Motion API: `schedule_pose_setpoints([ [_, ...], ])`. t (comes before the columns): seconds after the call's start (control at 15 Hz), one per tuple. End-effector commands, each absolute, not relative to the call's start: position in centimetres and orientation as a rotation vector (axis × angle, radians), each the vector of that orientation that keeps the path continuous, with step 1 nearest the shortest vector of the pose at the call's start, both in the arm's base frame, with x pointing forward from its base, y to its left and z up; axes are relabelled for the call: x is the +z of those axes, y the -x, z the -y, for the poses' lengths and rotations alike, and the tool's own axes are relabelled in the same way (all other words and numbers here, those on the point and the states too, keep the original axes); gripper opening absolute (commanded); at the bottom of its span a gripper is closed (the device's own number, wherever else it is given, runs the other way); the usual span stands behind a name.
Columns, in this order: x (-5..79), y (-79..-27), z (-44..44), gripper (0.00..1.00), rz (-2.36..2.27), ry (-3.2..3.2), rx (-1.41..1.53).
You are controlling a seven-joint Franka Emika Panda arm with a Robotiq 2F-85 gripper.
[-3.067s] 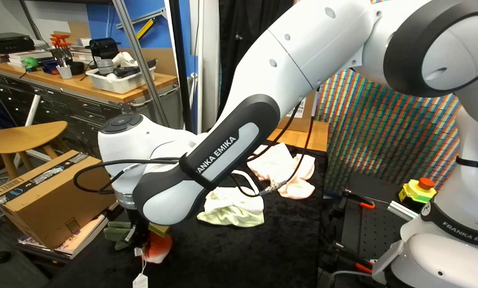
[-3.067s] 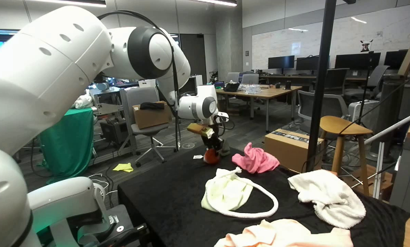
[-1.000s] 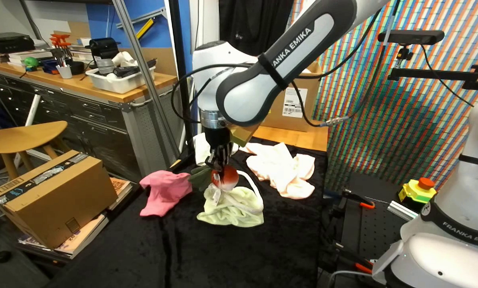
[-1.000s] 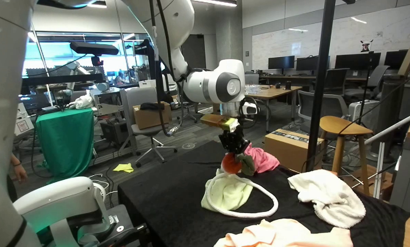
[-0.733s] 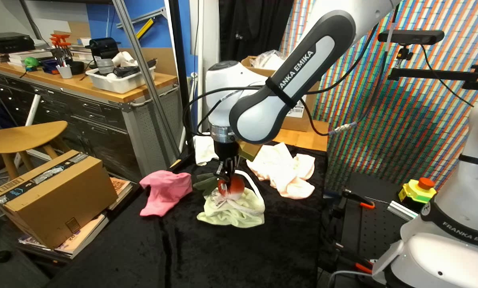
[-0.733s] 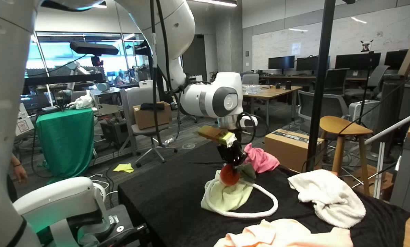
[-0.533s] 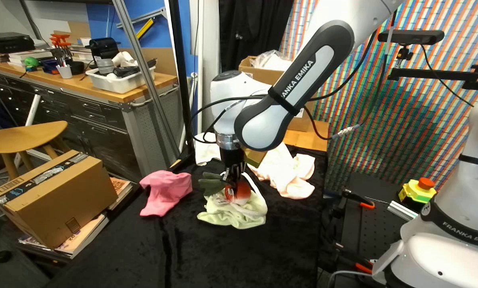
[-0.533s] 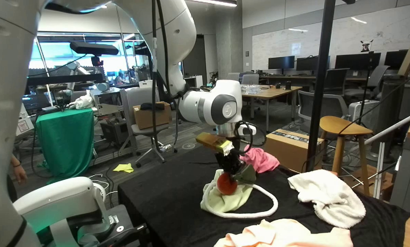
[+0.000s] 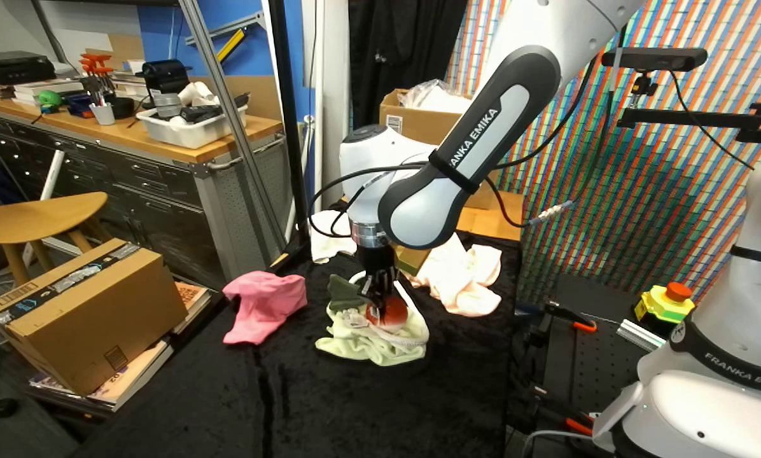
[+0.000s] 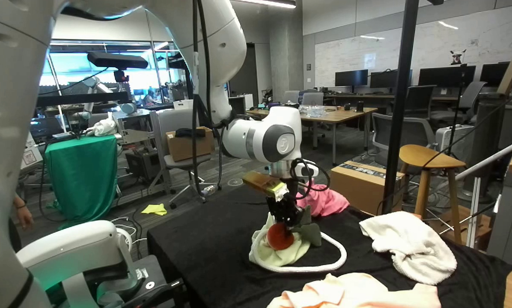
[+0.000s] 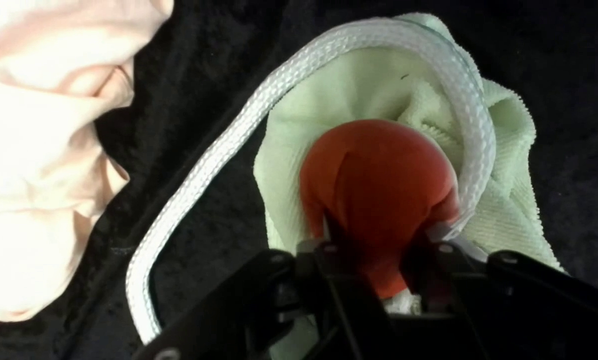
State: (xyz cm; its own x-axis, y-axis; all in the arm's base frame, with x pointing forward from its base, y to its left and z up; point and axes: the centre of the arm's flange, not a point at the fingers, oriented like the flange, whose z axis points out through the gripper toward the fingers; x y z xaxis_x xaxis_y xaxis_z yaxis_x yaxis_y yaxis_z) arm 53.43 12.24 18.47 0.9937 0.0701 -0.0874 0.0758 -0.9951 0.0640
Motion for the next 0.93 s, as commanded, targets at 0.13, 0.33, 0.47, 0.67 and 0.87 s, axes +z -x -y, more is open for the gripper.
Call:
schedule_pose_setpoints([
  [0.13,20.7,-53.6,-12.6,0.76,-0.090,-3.074,-0.102],
  [0.33,22.6,-54.6,-13.0,0.98,-0.117,-3.060,-0.065],
  [0.47,24.2,-55.8,-13.4,1.00,-0.151,-3.056,-0.051],
  [0.67,27.1,-58.1,-14.4,1.00,-0.211,-3.050,-0.048],
  [0.87,29.5,-61.0,-16.0,1.00,-0.293,-3.042,-0.016],
])
